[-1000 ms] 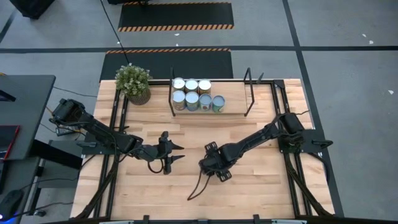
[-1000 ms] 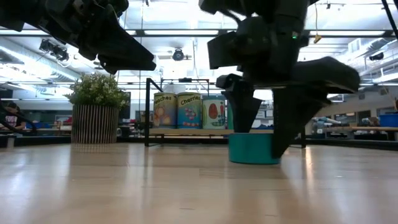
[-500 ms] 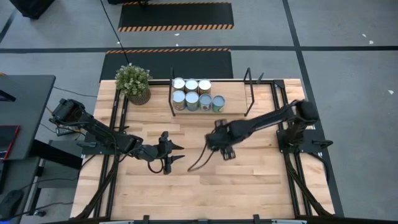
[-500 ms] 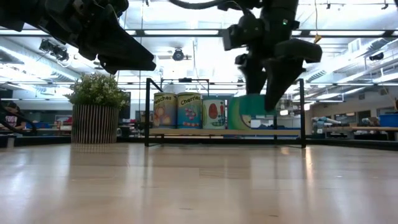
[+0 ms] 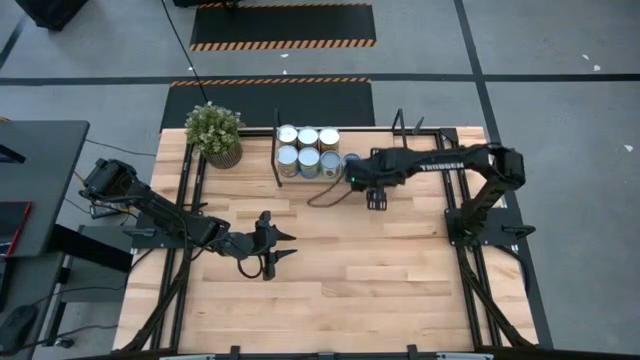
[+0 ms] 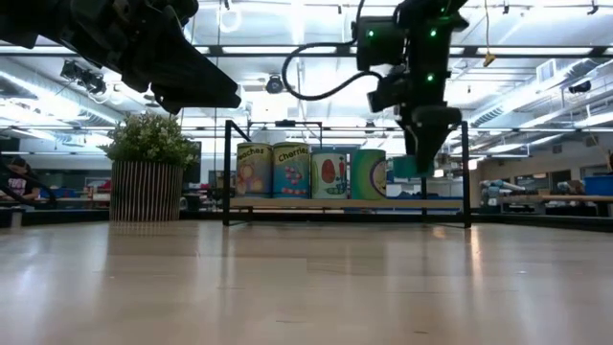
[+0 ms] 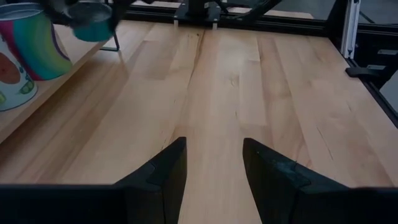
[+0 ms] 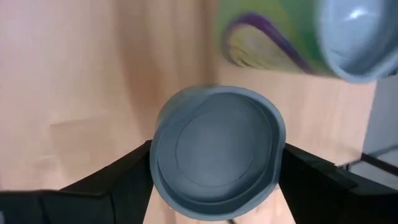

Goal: Pick and place cans onto a shelf
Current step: Put the canned tuna on the shelf, then return to Home Position

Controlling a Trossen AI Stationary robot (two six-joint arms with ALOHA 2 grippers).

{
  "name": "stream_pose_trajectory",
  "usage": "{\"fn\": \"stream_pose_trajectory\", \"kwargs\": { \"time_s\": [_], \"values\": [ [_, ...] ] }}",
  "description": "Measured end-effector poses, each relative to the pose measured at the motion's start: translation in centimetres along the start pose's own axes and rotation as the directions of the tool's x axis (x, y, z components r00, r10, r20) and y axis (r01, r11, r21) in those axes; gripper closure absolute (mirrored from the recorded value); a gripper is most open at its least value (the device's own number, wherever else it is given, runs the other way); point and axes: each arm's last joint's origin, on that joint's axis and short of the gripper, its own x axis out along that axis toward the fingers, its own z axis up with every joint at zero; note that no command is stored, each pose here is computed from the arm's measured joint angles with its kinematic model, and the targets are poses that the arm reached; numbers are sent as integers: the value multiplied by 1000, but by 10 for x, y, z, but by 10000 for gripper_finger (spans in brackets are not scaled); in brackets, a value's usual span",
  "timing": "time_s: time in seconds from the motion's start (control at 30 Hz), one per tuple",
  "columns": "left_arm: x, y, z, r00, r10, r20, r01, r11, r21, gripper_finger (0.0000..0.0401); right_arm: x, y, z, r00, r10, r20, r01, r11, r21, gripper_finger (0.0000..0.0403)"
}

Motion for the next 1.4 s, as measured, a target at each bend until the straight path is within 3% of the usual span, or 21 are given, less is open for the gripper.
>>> {"fn": "stream_pose_trajectory", "kwargs": {
  "time_s": [0.47, 0.83, 1.17, 1.4],
  "values": [
    [0, 0, 0, 1000, 2, -4, -2, 1000, 2, 238, 17, -33, 3, 999, -24, 23, 23, 998, 52, 98],
    [0, 0, -1, 1000, 0, -4, 0, 1000, 3, 238, 24, -54, 2, 997, 31, 69, -36, 996, 82, 97],
    [0, 0, -1, 1000, 1, -6, -1, 1000, 4, 238, 45, -64, 2, 997, 65, 33, -68, 993, 96, 49],
    [0, 0, -1, 1000, 3, -12, -3, 1000, 7, 238, 39, -61, -2, 999, 37, -18, -36, 998, 54, 43]
  ]
}}
